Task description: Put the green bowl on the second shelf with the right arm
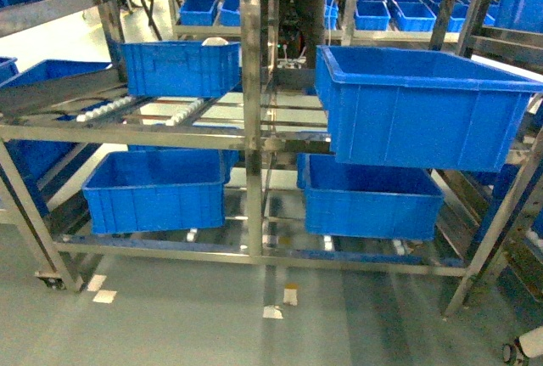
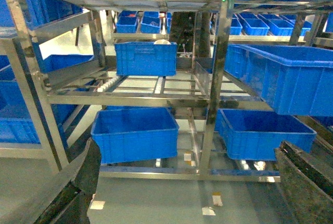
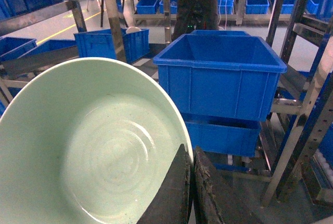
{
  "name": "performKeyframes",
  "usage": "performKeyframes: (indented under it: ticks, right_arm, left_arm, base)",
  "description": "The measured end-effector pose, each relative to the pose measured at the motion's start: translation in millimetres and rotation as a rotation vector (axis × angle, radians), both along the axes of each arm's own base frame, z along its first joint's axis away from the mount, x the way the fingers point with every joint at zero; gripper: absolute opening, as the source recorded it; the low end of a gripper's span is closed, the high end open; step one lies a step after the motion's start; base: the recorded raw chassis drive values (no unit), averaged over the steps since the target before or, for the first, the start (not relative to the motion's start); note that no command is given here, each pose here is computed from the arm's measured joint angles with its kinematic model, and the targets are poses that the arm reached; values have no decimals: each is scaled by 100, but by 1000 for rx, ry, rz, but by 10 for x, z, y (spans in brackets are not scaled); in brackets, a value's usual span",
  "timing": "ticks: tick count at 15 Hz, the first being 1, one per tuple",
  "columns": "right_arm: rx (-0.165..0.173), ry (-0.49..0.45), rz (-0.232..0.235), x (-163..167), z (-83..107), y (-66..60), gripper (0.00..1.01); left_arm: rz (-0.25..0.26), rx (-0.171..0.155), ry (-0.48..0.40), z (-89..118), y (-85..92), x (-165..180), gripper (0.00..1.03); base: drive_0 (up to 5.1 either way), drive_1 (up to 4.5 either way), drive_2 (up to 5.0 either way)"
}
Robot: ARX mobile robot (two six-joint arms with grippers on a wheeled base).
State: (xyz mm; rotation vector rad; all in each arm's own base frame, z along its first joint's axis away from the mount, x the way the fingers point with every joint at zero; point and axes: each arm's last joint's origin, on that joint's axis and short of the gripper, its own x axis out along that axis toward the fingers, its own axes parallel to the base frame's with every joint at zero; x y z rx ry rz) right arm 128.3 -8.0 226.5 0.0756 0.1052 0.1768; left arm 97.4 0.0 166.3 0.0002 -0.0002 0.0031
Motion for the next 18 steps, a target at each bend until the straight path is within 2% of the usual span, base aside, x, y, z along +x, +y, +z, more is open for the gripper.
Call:
performKeyframes:
  ticks: [8, 18]
  right_arm:
    - [1, 5, -1, 3, -5, -1, 2]
    - [0, 5, -3, 3, -5, -1, 2]
  left_arm:
    - [-3, 0, 0, 0, -1, 0, 98]
    - [-2, 0, -2, 1, 0, 0, 98]
  base:
    - [315, 145, -411]
    - [7, 430, -415]
